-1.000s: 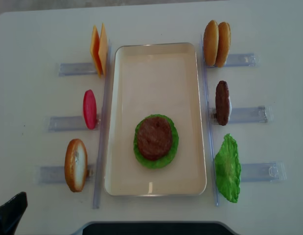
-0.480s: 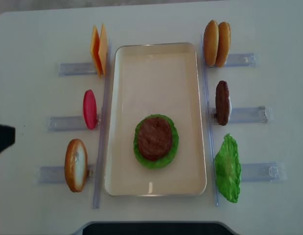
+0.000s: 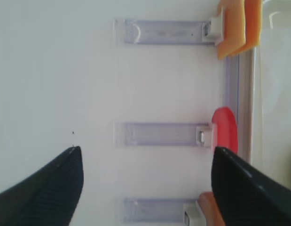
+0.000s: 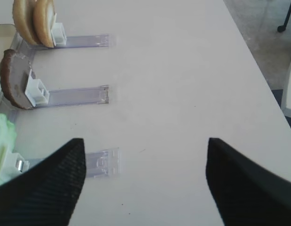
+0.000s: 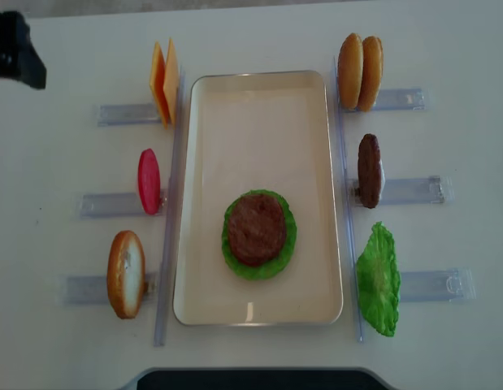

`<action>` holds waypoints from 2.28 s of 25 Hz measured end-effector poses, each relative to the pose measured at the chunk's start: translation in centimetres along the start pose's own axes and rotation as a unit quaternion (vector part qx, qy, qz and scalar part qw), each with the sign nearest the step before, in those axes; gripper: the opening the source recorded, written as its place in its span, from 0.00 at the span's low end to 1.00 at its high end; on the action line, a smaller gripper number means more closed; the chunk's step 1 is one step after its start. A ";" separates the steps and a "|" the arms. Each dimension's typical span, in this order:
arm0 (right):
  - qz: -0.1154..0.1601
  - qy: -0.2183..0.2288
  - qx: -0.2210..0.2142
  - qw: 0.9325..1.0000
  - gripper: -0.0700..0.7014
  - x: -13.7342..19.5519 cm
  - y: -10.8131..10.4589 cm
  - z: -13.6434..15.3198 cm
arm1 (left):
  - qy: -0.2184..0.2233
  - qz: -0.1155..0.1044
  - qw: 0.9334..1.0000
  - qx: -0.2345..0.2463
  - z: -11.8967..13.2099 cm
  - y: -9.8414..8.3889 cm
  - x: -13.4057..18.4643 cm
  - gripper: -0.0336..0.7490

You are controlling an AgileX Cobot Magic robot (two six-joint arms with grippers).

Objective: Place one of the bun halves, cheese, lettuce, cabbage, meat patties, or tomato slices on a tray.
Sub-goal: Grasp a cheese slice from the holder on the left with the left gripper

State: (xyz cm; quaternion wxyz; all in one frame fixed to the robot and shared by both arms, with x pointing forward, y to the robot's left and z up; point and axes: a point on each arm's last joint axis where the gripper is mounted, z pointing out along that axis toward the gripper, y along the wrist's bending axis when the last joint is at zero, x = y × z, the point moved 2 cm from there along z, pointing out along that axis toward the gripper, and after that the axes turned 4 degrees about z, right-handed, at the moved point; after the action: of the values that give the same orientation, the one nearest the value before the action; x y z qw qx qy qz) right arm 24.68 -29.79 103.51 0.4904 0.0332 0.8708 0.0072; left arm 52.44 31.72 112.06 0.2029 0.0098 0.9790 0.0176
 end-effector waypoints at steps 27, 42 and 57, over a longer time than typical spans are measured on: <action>-0.001 0.000 0.001 1.000 0.78 0.0 0.0 0.0 | 0.041 0.012 0.999 -0.005 12.1 -3.1 -11.4 0.83; -0.001 0.000 0.001 1.000 0.78 0.0 0.0 0.0 | 0.054 0.000 0.998 0.040 12.4 -12.3 -10.5 0.82; -0.001 0.000 0.001 1.000 0.78 0.0 0.0 0.0 | 0.090 -0.024 0.995 0.038 15.5 -13.5 -9.9 0.82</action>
State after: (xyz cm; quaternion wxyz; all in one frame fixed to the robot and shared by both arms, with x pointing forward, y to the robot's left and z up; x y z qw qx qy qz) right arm 24.68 -29.81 103.51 0.4905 0.0329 0.8708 0.0059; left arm 67.48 18.42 101.27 0.1137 -0.0076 0.9932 -0.0241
